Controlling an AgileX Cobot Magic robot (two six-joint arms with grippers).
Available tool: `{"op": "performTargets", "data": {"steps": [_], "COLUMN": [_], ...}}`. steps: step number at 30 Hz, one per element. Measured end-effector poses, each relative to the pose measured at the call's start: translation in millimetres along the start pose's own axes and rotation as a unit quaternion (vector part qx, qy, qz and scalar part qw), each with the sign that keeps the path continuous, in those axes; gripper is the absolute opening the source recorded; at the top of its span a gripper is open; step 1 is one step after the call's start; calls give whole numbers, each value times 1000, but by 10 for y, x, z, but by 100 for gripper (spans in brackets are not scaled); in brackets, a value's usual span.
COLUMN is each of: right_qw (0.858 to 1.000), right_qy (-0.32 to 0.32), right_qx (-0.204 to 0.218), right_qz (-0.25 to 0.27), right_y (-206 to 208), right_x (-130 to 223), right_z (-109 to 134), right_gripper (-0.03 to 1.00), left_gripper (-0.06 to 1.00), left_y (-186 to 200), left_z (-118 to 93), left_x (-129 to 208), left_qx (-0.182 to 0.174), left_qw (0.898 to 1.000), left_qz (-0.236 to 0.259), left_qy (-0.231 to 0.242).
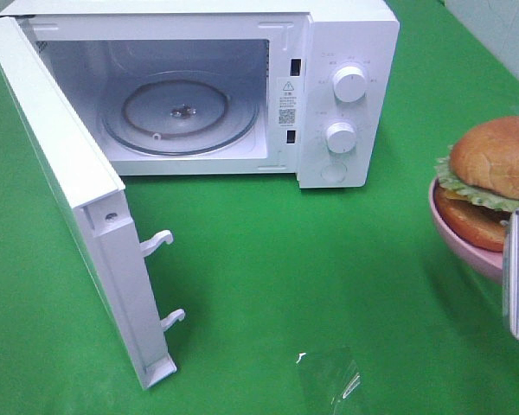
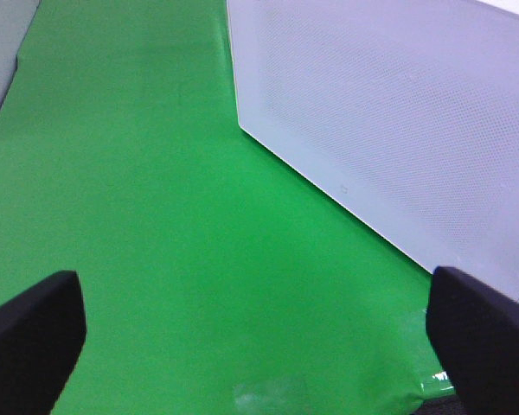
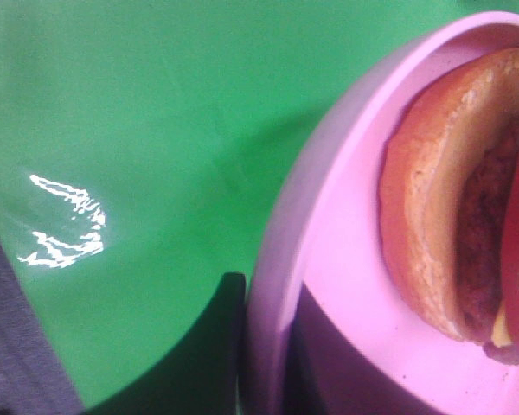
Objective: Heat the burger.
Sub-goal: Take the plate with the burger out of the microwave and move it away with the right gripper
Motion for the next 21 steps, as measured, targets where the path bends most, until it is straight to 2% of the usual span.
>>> {"op": "performTargets", "data": {"steps": [1, 6, 8, 17, 21], "right_qw": [999, 997, 991, 980, 971], "right_qy": [-33, -70, -124, -191, -220], "right_qx": [4, 14, 21, 33, 43], "right_qz": [15, 35, 46, 49, 82], "right_y": [0, 4, 6, -8, -137], "right_x": [31, 75, 99, 99, 61], "right_z": [-7, -23, -30, -46, -53], "right_gripper": [8, 8, 8, 8, 8], "left_gripper": [99, 99, 99, 99, 99], "left_y": [0, 0, 0, 0, 0], "left_z": [0, 0, 0, 0, 0], "left_x": [0, 0, 0, 0, 0], "left_qx": [0, 0, 0, 0, 0], "left_qw": [1000, 1000, 1000, 1000, 1000], "left_qz": [0, 0, 0, 0, 0], "left_qy": [0, 0, 0, 0, 0]}}
Point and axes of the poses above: a point on each arm's last joint axis where the gripper is mounted, y pointing back along that axis away from the gripper, z along the wrist's bending axis when the last joint is at zero, x = y × z, the point moved 1 cm from there along -y, pointing out along that axis toward the gripper, and after that the axes turned 1 degree about -y, right-handed, at the moved point
